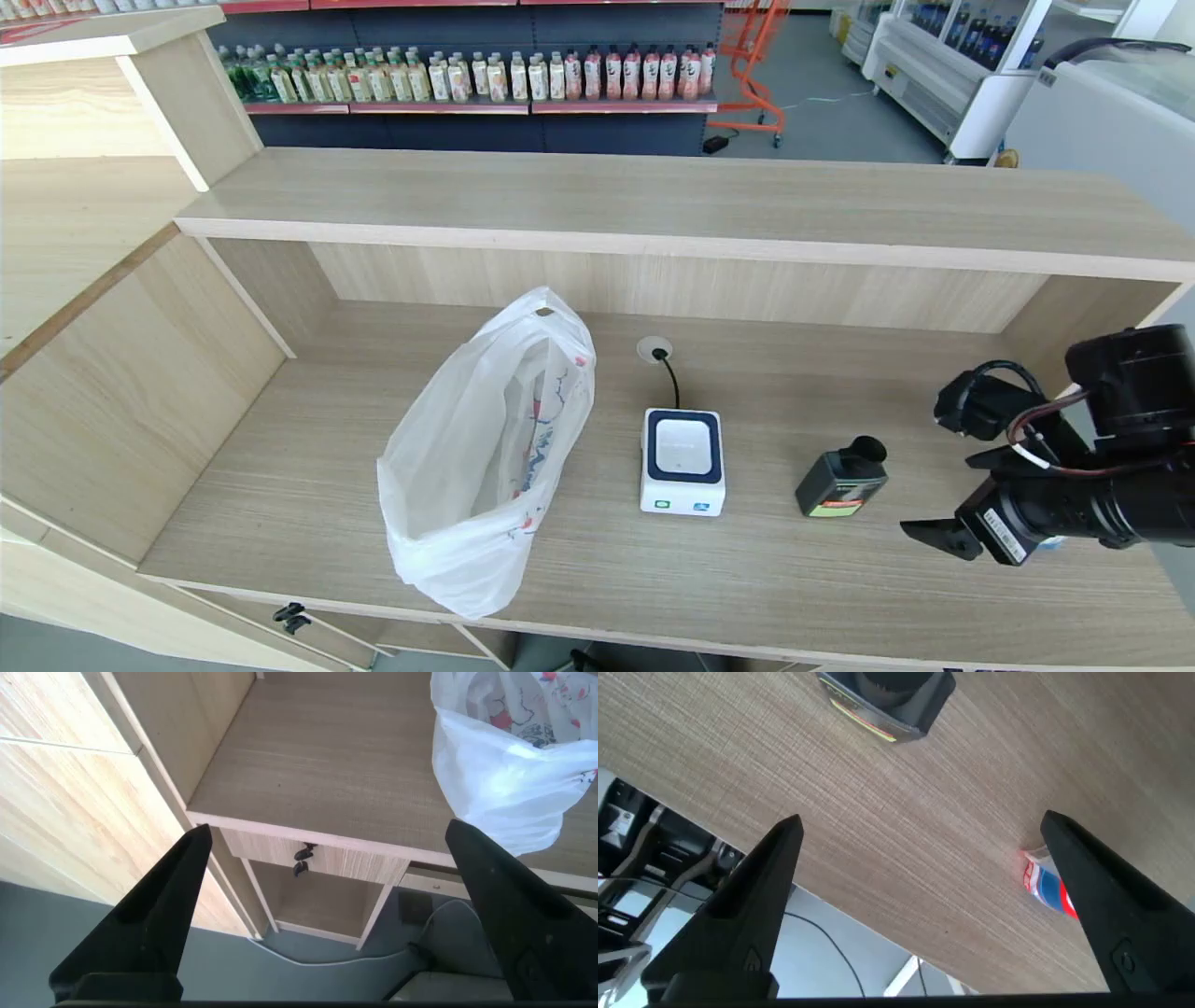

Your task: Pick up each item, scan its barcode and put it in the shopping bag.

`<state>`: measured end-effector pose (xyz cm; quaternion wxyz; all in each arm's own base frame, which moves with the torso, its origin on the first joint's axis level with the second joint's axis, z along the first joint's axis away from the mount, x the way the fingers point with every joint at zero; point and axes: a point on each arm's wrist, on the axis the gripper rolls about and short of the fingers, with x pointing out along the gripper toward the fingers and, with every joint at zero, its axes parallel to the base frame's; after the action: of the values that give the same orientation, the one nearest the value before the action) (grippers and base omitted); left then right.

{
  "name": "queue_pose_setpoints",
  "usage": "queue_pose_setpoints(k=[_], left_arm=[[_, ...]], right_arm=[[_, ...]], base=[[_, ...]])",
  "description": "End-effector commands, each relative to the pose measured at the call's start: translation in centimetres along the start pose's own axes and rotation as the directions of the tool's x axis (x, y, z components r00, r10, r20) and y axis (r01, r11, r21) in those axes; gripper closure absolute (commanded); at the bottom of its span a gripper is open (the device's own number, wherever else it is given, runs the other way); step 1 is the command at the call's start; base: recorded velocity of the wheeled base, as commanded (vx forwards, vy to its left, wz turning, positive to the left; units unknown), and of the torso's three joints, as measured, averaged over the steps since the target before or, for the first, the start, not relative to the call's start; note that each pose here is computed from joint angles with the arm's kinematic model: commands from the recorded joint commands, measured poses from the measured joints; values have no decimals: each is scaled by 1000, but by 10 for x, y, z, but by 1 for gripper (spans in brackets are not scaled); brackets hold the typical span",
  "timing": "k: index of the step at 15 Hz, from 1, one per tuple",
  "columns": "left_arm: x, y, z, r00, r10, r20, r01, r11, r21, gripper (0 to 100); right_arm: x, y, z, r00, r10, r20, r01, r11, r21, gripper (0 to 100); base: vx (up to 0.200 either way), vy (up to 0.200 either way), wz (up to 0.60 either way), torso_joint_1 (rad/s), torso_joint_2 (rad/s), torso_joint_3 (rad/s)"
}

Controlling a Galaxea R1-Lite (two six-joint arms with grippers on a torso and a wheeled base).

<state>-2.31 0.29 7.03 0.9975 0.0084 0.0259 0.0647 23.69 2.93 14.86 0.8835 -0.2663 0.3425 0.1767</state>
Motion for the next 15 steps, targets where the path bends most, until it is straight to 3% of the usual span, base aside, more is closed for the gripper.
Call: queue_pose_setpoints(k=[1, 7, 12, 15], left_arm=[[0, 0, 0, 1000, 1, 0, -1, 1000, 0, 0], [0, 0, 0, 1000, 1, 0, -1, 1000, 0, 0], [0, 0, 0, 1000, 1, 0, -1, 1000, 0, 0], [0, 0, 0, 1000, 1, 0, -1, 1000, 0, 0]], right_arm=[[33, 0, -1, 998, 48, -49, -52, 995, -85, 0], [73, -2, 2, 997, 61, -44, -67, 985, -159, 0], [112, 6, 18, 989, 130, 69, -114, 973, -201, 0], [121, 16, 25, 981, 173, 83, -151, 963, -224, 0]], base=[[0, 0, 0, 0, 0, 0], [0, 0, 0, 0, 0, 0], [0, 0, 0, 0, 0, 0], [0, 0, 0, 0, 0, 0]])
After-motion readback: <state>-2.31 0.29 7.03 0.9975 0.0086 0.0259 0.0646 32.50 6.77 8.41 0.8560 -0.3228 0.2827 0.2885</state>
